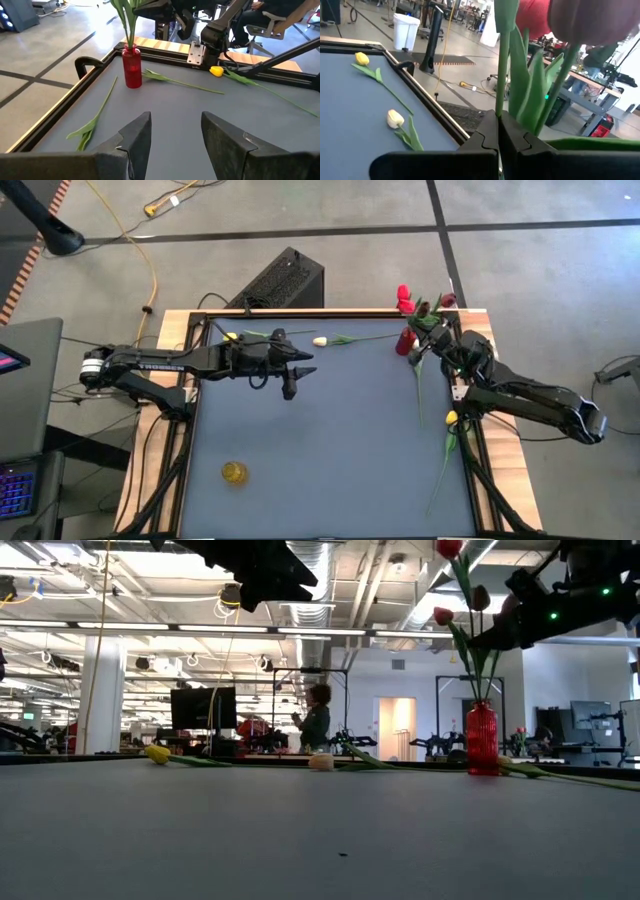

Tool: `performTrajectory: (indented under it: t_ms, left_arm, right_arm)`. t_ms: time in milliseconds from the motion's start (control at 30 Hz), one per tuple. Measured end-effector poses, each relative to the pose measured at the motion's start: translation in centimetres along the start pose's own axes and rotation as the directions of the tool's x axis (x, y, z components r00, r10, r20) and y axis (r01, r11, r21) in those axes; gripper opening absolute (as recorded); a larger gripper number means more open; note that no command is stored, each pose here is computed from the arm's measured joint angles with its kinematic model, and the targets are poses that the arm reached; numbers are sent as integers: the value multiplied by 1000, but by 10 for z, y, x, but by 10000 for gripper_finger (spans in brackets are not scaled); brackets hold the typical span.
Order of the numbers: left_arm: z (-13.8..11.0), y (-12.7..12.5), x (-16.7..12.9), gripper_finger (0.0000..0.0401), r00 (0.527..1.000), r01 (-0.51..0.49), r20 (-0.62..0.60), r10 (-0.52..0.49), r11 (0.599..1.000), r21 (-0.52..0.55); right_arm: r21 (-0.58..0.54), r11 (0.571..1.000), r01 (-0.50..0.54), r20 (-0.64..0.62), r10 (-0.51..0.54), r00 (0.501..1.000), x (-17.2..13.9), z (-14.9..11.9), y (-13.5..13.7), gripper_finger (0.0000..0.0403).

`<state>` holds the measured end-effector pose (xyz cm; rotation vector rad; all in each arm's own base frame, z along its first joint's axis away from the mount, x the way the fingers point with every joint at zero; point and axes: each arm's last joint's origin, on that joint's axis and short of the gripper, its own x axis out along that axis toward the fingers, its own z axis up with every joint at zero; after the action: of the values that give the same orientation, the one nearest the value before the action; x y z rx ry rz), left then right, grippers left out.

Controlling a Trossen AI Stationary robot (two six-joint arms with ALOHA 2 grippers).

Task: Sort flowers into vase by color
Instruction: Put the red flower into the red vase

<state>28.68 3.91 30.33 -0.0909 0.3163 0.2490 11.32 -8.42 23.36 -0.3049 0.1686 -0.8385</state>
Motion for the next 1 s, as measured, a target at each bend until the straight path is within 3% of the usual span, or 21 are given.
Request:
performTrajectory:
  t_ms: [200,800,1000]
  left_arm:
    - [0,0,0,160,1000,0,0,0,1000,0]
    - [-2,0,0,160,1000,-2,-20,2,1000,3]
    - [-3,0,0,160,1000,-2,-26,2,1000,3]
  right_arm:
    - [-1,998,56,-20,-56,998,0,-1,-2,22]
    - [-15,998,55,-68,-56,996,0,-5,0,24]
    - [61,996,57,-86,-52,995,0,-7,0,30]
